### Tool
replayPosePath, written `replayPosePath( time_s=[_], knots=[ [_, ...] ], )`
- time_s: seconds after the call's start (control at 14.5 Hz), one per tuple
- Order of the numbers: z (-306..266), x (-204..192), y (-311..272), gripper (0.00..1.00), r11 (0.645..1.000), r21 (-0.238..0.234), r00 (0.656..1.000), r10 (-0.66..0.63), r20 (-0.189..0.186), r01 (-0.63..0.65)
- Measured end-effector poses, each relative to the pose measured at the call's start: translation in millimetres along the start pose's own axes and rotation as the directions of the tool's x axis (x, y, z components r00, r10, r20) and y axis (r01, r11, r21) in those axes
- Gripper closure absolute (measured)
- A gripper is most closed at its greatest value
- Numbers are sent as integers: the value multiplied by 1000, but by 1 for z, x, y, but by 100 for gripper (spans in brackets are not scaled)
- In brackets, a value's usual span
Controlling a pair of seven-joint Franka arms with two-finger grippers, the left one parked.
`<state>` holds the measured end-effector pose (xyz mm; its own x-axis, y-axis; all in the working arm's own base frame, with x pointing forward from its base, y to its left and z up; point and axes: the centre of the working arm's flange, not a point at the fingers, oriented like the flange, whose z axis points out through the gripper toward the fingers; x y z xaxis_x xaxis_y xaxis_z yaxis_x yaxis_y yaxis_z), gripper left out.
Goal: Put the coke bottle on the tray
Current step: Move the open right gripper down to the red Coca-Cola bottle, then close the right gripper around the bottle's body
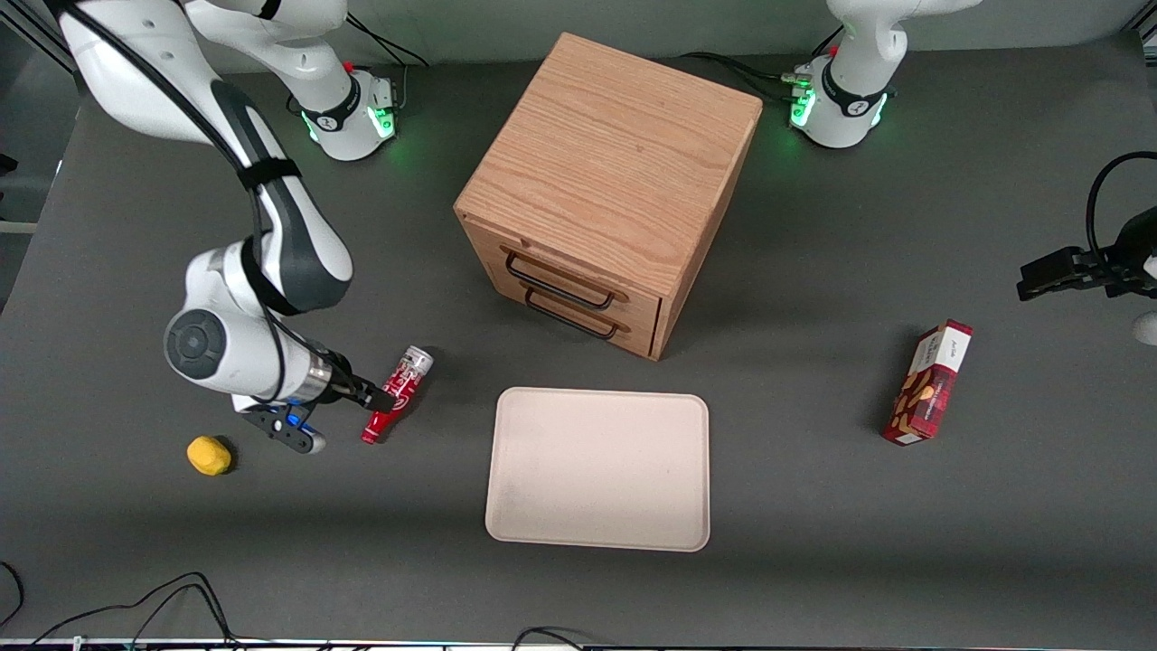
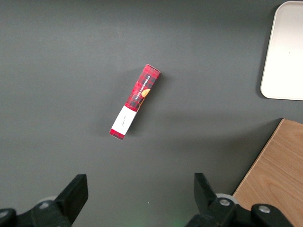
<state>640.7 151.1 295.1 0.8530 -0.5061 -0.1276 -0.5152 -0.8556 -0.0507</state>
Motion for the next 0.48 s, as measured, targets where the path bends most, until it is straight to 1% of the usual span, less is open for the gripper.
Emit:
replayPosePath(
  time_s=[0.14, 0.28, 0.48],
  knots=[
    [29, 0, 5, 0, 999, 13, 999, 34, -16, -34],
    [47, -4, 10, 0, 999, 10, 998, 52, -22, -52],
    [76, -13, 13, 0, 997, -2, 996, 75, -49, -76]
  ],
)
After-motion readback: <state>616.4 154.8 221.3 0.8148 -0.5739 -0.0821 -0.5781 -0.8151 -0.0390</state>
